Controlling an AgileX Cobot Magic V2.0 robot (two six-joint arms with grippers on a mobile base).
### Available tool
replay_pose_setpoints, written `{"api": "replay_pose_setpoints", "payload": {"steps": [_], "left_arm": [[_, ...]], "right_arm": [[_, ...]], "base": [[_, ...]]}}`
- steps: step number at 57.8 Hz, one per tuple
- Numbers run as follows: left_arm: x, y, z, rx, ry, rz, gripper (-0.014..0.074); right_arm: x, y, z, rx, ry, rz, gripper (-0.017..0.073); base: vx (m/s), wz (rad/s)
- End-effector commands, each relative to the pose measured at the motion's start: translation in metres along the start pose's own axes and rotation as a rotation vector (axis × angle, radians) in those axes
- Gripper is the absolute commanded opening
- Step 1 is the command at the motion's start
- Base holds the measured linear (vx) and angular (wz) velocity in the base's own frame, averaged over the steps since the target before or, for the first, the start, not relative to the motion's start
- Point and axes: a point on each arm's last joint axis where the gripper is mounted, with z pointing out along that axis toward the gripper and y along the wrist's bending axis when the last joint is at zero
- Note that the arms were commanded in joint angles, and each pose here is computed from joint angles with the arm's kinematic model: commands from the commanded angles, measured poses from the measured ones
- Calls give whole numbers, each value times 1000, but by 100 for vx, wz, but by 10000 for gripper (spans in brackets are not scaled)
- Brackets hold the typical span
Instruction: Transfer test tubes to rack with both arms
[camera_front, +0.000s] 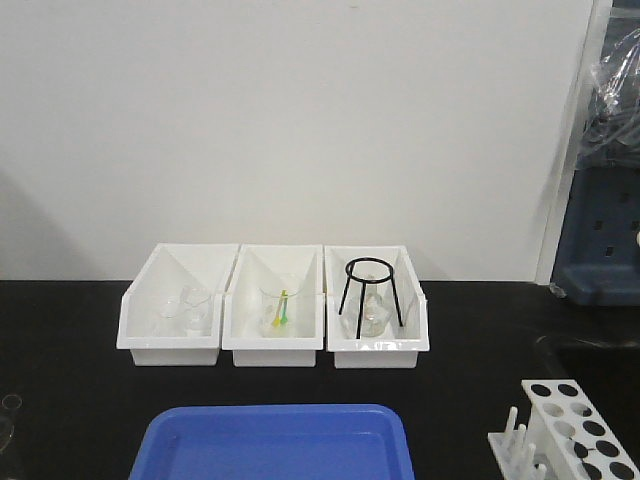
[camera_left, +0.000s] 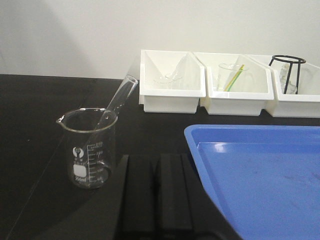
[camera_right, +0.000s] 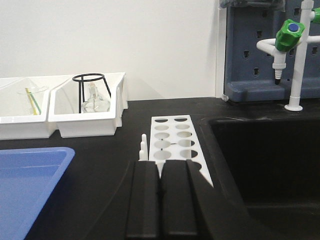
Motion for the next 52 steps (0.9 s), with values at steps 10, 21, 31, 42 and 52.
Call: {"api": "replay_pose_setpoints", "payload": {"steps": [10,21,31,42,52], "left_arm": [[-16,-1,-2,9,-111,-8,-6],[-16,-1,-2,9,-111,-8,-6],[-16,-1,-2,9,-112,-7,-6],[-16,-1,-2,9,-113,-6,-6],[-17,-1,-2,9,-121,-7,-6]], "right_arm": [[-3,0,0,1,-74,-1,-9],[-3,0,0,1,-73,-1,-9],[-3,0,0,1,-73,-1,-9],[-3,0,0,1,-73,-1,-9],[-3,0,0,1,-79,-1,-9]], "base": [[13,-3],[8,-3],[4,-2],[1,-1],[0,0]]}}
